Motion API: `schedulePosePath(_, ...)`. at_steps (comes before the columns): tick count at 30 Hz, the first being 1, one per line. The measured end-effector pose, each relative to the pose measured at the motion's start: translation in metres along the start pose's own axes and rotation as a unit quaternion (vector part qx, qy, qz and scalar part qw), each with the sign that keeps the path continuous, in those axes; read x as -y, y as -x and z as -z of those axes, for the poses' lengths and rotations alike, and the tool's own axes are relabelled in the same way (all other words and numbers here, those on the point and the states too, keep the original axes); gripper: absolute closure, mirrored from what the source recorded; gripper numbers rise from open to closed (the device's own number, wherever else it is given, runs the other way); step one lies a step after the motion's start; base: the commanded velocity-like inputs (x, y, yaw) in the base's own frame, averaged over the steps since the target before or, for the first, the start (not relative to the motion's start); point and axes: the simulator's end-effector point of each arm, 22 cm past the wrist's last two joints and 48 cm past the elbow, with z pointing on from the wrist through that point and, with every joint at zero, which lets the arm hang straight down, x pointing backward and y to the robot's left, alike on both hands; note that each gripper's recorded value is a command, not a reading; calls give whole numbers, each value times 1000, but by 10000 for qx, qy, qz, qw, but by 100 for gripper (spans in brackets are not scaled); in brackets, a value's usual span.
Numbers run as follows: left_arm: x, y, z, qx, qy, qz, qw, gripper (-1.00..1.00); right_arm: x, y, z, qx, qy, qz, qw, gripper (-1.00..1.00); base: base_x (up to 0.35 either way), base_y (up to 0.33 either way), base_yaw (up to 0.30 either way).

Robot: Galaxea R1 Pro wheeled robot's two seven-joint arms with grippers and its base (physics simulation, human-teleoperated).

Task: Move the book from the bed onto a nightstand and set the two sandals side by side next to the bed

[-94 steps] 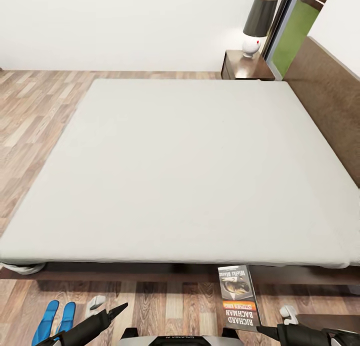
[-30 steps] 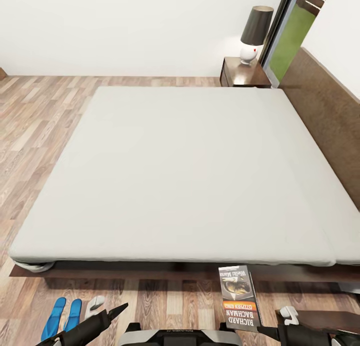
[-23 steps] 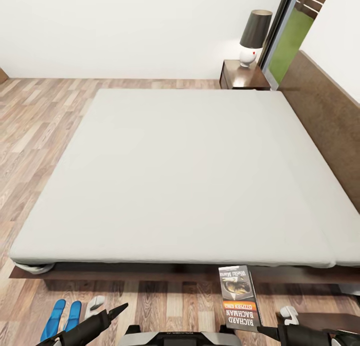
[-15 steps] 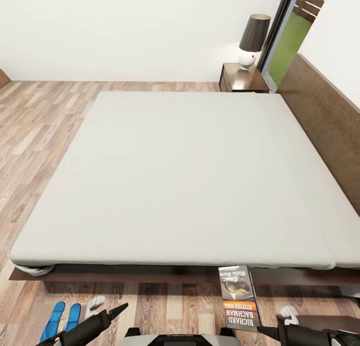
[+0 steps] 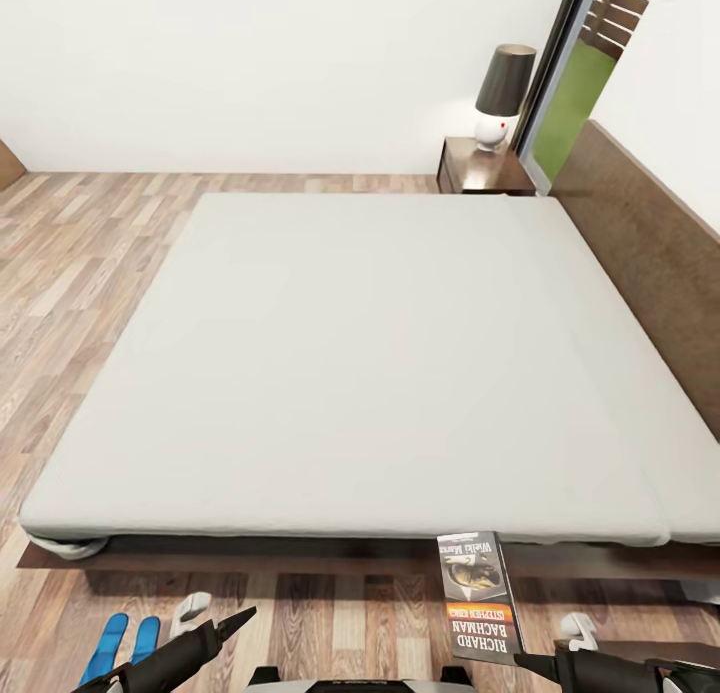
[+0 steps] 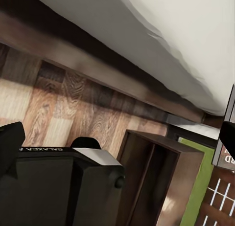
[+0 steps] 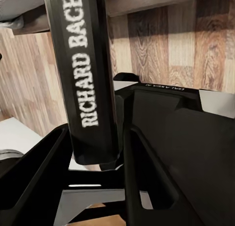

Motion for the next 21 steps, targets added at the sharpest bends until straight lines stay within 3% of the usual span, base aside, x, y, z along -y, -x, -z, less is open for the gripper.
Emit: schedulePosePath(21, 11, 11, 1, 102, -80, -104, 9999, -100, -7, 10, 5, 113, 14, 121, 9999, 100, 0, 0, 0)
